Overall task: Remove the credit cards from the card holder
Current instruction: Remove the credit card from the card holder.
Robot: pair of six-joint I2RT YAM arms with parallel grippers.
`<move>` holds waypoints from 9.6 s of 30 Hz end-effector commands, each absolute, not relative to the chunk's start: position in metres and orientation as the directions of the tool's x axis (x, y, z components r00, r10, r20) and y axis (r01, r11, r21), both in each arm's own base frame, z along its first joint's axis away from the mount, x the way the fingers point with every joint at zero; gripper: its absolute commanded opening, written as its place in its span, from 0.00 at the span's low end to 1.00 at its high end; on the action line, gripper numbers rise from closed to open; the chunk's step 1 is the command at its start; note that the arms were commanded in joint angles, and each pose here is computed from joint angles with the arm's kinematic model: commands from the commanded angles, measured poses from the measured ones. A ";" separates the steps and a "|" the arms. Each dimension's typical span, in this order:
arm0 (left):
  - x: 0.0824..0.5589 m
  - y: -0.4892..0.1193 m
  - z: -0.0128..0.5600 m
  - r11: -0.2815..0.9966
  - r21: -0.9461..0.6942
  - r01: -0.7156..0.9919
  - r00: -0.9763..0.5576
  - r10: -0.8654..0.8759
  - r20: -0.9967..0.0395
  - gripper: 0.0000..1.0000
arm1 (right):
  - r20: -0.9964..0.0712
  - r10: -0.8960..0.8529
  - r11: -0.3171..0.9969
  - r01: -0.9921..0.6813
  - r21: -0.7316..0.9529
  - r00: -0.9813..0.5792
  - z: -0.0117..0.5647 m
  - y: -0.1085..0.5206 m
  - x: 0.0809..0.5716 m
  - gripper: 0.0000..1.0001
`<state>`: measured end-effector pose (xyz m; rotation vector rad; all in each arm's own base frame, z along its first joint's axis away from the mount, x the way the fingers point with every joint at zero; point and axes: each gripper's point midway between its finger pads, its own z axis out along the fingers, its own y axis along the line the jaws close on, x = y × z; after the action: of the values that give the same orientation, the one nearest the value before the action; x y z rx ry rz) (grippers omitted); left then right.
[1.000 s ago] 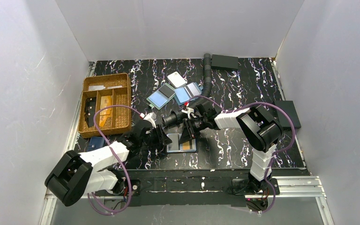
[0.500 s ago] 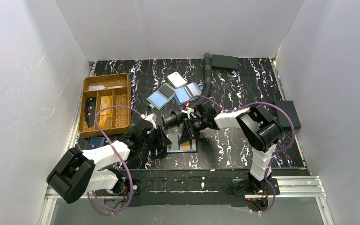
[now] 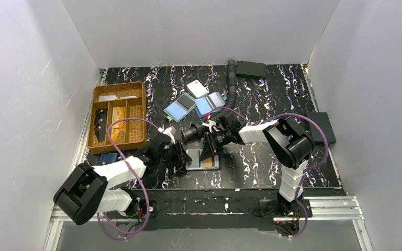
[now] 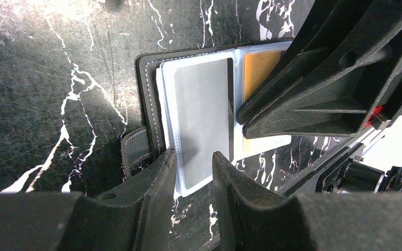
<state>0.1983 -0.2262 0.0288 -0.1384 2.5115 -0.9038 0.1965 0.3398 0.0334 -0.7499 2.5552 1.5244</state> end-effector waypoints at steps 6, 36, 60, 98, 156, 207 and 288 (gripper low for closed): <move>0.209 -0.221 0.046 0.776 -0.627 0.077 -0.840 -0.287 -0.459 0.31 | -0.295 -0.384 0.423 -0.451 0.786 -0.875 0.021 0.337 0.199 0.28; 0.207 -0.229 0.039 0.773 -0.631 0.060 -0.876 -0.262 -0.405 0.24 | -0.288 -0.392 0.426 -0.449 0.785 -0.874 0.019 0.336 0.199 0.28; 0.210 -0.223 0.045 0.777 -0.627 0.062 -0.851 -0.287 -0.440 0.25 | -0.280 -0.397 0.424 -0.446 0.788 -0.874 0.017 0.336 0.198 0.28; 0.210 -0.229 0.036 0.781 -0.622 0.055 -0.875 -0.262 -0.407 0.20 | -0.270 -0.404 0.424 -0.440 0.791 -0.874 0.015 0.336 0.197 0.29; 0.211 -0.222 0.026 0.799 -0.600 -0.024 -0.876 -0.306 -0.372 0.25 | -0.108 -0.193 0.718 -0.215 0.661 -0.975 -0.015 0.310 0.215 0.47; 0.200 -0.223 0.052 0.709 -0.703 0.050 -0.878 -0.305 -0.370 0.49 | -0.185 -0.361 0.202 -0.271 0.941 -0.914 0.046 0.319 0.197 0.01; 0.192 -0.241 0.050 0.499 -0.866 0.029 -0.913 -0.339 -0.226 0.00 | -0.192 -0.401 0.163 -0.276 0.947 -0.896 0.048 0.314 0.200 0.01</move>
<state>0.1933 -0.2509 0.0499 -0.2529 2.4044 -1.3814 0.1931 0.3209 0.0564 -0.7370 2.4446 2.0147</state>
